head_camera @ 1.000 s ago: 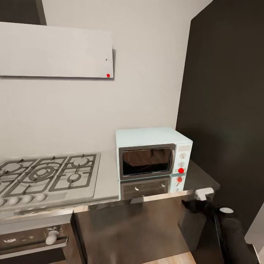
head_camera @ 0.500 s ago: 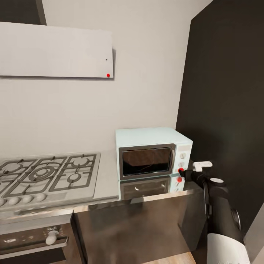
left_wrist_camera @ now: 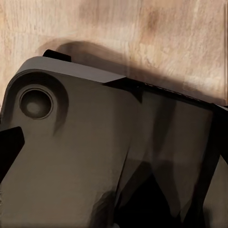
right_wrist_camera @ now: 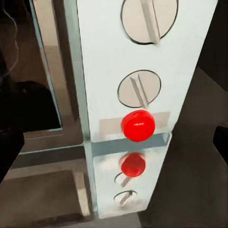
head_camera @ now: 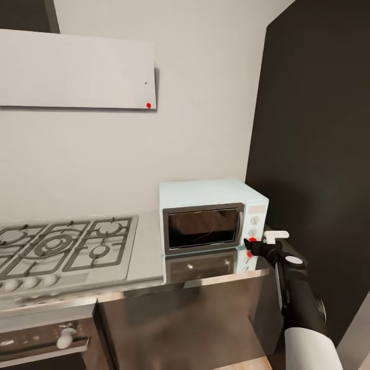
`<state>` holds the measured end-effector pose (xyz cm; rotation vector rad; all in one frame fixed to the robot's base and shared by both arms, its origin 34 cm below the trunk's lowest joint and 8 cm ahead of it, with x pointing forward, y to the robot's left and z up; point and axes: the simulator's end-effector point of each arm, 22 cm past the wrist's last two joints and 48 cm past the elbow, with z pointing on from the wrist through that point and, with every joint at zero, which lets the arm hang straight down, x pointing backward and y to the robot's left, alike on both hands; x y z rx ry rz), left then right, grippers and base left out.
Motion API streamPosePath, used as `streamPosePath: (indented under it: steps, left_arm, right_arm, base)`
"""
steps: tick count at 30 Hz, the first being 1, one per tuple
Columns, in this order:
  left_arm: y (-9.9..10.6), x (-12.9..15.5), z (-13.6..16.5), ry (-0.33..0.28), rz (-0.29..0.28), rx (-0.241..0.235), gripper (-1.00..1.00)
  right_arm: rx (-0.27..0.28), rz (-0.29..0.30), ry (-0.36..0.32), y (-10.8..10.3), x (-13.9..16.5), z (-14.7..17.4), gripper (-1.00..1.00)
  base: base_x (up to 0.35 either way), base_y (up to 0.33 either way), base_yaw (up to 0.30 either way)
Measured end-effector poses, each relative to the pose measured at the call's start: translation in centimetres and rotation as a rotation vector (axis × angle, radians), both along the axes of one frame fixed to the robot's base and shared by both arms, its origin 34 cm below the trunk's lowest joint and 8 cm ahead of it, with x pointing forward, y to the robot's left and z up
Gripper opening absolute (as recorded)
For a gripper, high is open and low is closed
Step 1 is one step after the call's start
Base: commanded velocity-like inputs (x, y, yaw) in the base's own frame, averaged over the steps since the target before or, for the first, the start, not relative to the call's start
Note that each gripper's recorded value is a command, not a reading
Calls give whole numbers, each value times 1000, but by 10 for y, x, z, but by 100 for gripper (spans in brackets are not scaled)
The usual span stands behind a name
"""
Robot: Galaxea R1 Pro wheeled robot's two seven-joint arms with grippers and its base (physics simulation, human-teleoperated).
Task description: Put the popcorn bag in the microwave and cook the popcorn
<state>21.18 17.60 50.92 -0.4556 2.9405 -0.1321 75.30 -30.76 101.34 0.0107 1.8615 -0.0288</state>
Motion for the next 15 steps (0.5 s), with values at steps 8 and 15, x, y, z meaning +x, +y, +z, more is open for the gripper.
streamPosePath:
  steps: [8,15]
  left_arm:
    - [1,0,0,0,1,1,100]
    - [2,0,0,0,3,2,100]
  right_arm:
    - [5,21,9,4,0,-2,100]
    - [21,101,7,18,-1,1,100]
  base:
    - [187,-149,0]
    - [21,-14,0]
